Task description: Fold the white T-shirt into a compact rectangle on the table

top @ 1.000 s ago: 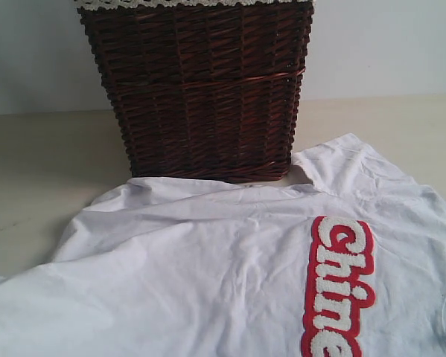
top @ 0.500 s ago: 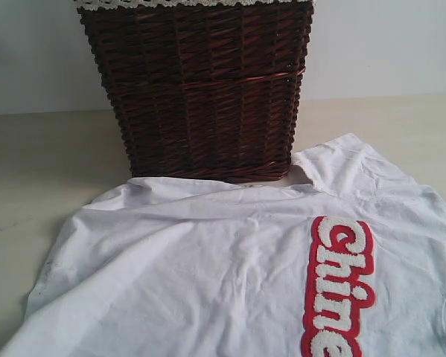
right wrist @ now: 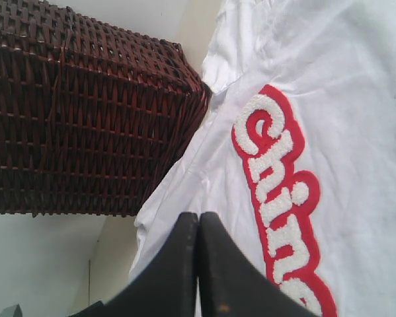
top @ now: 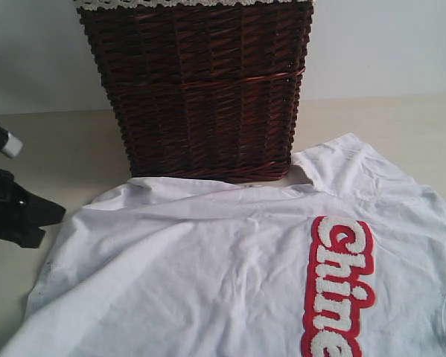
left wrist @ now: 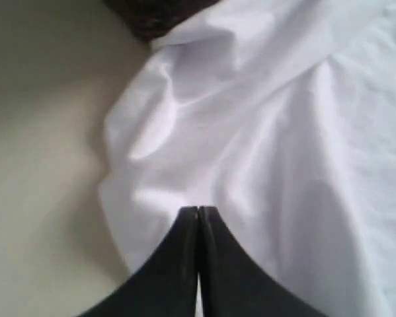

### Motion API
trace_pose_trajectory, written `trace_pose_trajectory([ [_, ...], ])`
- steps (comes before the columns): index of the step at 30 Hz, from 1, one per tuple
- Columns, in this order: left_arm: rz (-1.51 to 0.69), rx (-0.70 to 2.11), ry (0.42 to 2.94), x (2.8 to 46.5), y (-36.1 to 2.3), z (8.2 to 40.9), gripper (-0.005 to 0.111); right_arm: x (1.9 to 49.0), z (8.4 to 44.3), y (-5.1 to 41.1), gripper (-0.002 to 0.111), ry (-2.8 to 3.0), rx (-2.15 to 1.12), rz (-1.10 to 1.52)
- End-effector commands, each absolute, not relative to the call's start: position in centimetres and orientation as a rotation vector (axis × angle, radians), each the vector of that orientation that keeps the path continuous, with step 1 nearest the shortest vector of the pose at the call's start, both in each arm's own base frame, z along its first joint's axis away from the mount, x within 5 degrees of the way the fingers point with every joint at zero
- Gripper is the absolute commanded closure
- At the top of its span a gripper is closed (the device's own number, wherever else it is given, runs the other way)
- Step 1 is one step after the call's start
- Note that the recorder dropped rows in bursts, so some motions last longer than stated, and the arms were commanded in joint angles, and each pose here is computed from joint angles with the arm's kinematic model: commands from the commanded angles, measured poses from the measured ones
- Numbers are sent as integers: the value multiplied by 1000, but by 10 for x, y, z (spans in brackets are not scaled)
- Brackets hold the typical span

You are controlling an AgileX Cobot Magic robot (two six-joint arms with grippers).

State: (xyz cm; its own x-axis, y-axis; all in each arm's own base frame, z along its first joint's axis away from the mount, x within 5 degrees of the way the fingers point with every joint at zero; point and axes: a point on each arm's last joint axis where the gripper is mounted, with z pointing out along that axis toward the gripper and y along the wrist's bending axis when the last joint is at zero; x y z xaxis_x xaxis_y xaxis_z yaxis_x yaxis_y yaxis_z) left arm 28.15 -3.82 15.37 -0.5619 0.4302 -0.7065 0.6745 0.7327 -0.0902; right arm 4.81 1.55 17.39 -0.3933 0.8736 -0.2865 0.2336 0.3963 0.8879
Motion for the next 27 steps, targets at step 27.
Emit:
trace_pose_trajectory([
  [27, 80, 778, 2486, 331, -11, 92, 107, 48, 175, 15, 108, 1844, 940, 1007],
])
